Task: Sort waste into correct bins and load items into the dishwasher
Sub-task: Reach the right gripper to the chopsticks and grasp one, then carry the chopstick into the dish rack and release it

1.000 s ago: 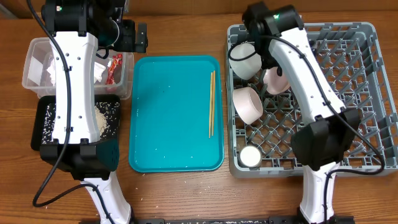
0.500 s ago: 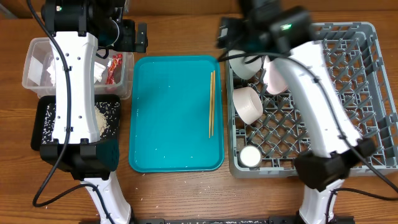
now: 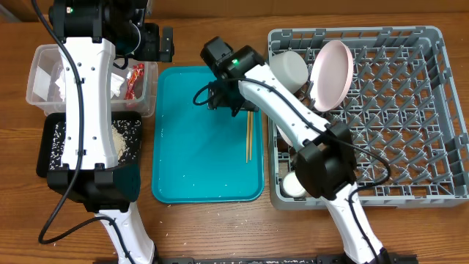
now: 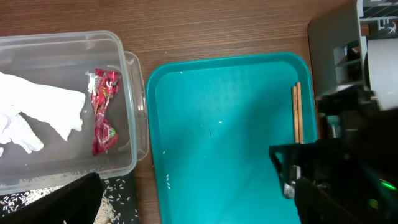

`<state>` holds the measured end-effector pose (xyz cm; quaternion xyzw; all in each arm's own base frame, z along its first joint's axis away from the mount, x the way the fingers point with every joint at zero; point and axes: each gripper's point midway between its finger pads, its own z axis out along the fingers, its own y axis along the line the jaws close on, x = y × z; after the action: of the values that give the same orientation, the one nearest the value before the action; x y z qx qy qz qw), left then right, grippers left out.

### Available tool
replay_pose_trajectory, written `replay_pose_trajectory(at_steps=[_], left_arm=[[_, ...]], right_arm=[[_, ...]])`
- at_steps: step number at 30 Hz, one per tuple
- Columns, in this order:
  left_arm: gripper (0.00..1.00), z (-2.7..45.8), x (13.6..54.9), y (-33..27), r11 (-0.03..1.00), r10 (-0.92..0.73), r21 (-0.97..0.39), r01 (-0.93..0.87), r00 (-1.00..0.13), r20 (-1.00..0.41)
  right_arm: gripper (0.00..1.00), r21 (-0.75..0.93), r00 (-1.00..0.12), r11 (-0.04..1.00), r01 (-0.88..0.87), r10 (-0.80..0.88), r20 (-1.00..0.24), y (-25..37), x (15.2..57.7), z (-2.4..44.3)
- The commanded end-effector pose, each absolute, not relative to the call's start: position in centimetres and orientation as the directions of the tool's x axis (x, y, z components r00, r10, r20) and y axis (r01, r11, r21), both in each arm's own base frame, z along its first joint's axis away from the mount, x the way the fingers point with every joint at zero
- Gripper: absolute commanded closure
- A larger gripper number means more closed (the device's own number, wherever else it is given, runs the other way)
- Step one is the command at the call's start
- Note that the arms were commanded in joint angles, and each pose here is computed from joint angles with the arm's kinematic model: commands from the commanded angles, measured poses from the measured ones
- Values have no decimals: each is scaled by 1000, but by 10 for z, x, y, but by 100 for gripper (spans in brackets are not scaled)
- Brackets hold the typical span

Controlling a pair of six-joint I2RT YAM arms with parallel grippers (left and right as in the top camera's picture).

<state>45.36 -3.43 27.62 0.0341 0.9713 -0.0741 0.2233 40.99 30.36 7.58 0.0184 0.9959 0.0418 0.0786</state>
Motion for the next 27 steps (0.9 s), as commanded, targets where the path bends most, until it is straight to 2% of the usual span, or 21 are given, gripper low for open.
replay_pose_trajectory(at_steps=[1, 9, 20, 24, 25, 27], left_arm=[[0, 284, 455, -35, 987, 30, -124, 98, -887, -461], [0, 284, 455, -35, 987, 30, -124, 98, -887, -461], [0, 284, 455, -35, 987, 30, -124, 98, -887, -461], [0, 284, 455, -35, 987, 30, -124, 98, -887, -461], [0, 284, 455, -35, 987, 30, -124, 98, -887, -461], [0, 284, 455, -35, 987, 30, -124, 98, -887, -461]], right_arm=[[15, 77, -992, 996, 50, 59, -114, 304, 407, 56], [15, 22, -995, 996, 88, 88, -38, 291, 404, 13], [18, 58, -995, 994, 95, 96, -14, 296, 403, 7], [33, 70, -997, 995, 76, 76, -4, 306, 396, 7], [43, 71, -998, 995, 70, 70, -3, 309, 394, 7], [81, 70, -999, 996, 51, 51, -2, 316, 388, 7]])
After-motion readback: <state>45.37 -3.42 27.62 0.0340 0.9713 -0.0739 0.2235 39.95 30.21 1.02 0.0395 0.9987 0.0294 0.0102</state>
